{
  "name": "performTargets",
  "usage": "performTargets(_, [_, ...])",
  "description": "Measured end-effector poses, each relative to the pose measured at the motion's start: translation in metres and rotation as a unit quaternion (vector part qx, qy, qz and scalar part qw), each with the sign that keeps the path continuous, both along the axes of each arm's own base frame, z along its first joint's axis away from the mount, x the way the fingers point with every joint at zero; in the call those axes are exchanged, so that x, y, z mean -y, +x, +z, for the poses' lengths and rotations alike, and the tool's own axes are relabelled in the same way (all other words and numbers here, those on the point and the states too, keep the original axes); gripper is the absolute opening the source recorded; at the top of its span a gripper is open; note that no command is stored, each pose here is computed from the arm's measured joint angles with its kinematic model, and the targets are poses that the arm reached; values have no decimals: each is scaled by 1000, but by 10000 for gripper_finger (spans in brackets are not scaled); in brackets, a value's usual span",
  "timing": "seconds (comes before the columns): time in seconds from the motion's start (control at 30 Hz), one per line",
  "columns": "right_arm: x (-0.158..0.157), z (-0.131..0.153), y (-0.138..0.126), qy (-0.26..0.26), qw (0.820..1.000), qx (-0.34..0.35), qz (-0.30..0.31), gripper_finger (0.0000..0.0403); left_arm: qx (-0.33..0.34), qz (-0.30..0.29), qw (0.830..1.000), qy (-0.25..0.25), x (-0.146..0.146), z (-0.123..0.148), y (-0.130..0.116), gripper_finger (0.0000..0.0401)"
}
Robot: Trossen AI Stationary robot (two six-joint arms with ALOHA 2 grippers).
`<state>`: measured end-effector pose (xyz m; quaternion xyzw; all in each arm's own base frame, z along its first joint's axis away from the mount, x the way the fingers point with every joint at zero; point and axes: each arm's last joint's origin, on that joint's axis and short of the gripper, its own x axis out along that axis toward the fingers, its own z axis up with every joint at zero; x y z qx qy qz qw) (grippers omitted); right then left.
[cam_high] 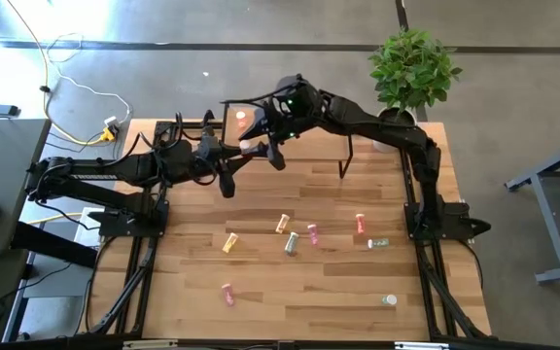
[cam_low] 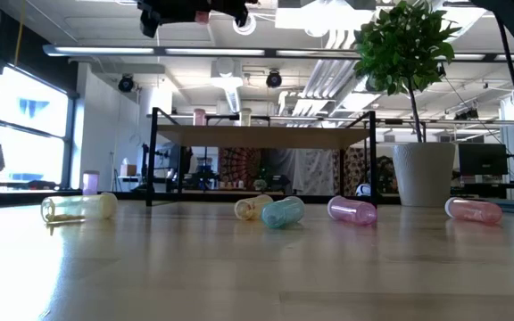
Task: Pick and place medicine bottles onto shelf by color
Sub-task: Put the bottom pink pill bottle on the shelf aligned with the pink pill bottle
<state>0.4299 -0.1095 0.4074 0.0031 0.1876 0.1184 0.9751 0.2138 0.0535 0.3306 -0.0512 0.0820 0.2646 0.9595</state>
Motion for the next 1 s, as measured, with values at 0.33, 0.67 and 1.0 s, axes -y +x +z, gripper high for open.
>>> performTargets(0.33, [1,0,0,-4,1000,-1,-8,145,-1,1,1000,0,0,0,0,104])
performTargets(0.67, [1,-1,0,-6,1000,-1,-8,107,-1,5,1000,0,0,0,0,104])
performTargets(1.0, [1,-1,0,-6,1000,-1,-8,107,0,22,1000,1,-1,0,-1,110])
